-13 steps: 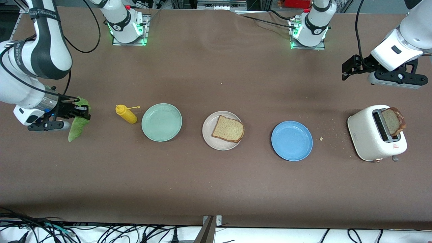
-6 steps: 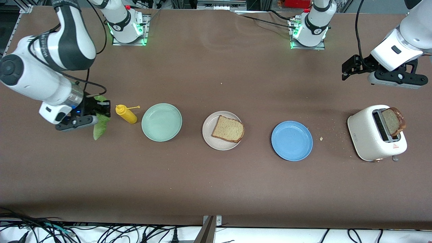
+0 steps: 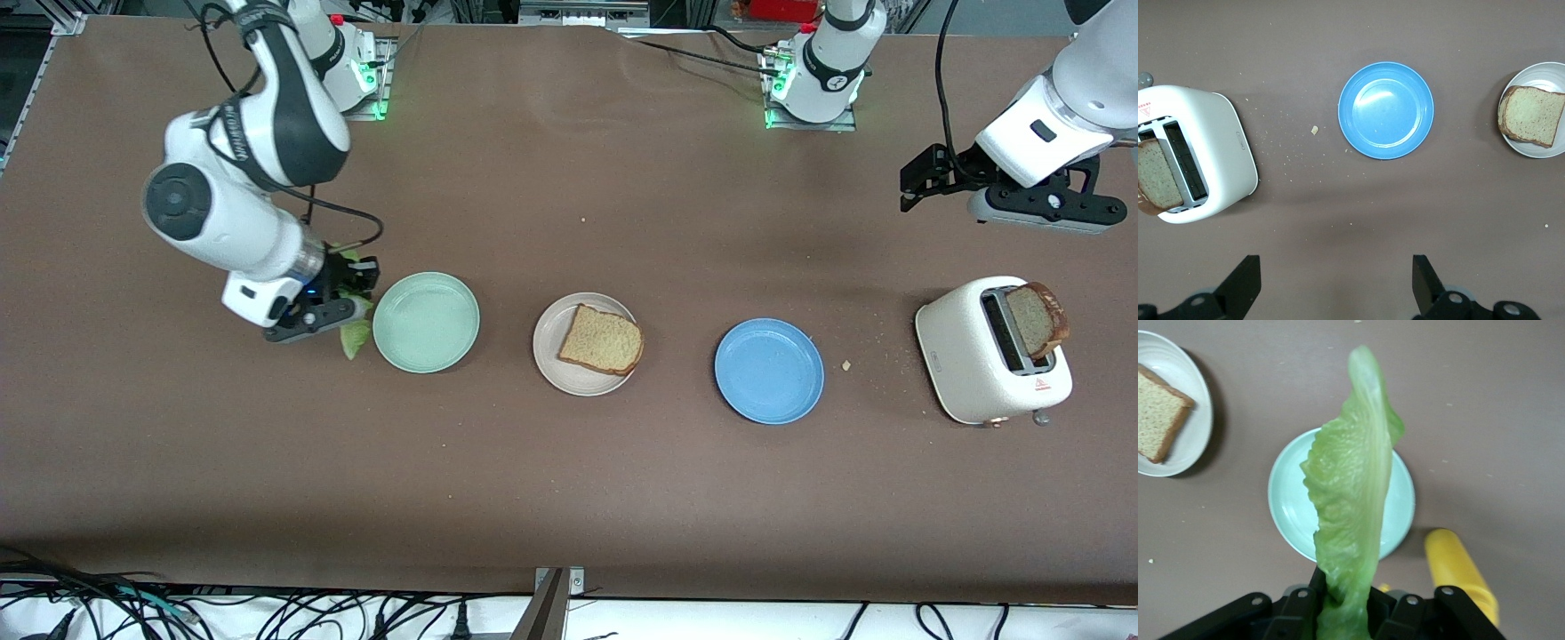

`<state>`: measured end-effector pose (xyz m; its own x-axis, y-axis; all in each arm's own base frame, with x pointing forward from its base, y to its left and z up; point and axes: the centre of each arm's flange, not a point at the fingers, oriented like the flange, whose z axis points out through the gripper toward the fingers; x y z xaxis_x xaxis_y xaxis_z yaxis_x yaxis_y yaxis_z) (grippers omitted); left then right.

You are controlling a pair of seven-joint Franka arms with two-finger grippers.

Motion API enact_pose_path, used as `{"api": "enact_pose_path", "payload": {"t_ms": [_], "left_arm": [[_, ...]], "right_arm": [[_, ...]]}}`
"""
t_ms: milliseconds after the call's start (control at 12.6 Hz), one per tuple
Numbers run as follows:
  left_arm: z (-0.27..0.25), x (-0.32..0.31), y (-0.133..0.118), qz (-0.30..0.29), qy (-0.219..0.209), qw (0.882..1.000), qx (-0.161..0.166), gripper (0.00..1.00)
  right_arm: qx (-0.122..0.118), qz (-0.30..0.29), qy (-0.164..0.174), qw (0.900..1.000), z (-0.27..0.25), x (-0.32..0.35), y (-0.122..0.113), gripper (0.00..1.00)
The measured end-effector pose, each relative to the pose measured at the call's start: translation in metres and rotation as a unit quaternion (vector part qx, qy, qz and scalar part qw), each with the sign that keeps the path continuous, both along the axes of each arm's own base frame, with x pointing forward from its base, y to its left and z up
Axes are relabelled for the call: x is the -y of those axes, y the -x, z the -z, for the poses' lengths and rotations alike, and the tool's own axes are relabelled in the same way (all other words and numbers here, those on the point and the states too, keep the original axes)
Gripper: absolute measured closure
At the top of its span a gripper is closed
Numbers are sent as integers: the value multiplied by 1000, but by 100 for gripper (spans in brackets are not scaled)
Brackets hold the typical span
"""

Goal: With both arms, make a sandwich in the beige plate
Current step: 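Lift the lettuce and carry it over the beige plate, then lower the lettuce onto the bread and open the right gripper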

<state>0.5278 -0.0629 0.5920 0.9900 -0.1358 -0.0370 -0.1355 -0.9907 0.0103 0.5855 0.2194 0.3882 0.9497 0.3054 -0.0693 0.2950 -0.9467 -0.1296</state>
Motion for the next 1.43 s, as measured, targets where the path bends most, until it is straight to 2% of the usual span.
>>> {"api": "enact_pose_path", "payload": {"t_ms": [159, 556, 794, 1430], "left_arm": [[0, 0, 0, 0, 0, 1000, 0, 0], [1, -9, -1, -8, 0, 1000, -1, 0], [2, -9, -2, -9, 0, 1000, -2, 0], [3, -10, -2, -9, 0, 1000, -3, 0]], "right_arm": [[2, -7, -9, 1000, 12, -31, -1, 91], [25, 12, -81, 996, 49, -101, -1, 91], [37, 24, -113, 993, 71, -138, 2, 91], [60, 31, -149, 987, 106, -200, 6, 85]]}}
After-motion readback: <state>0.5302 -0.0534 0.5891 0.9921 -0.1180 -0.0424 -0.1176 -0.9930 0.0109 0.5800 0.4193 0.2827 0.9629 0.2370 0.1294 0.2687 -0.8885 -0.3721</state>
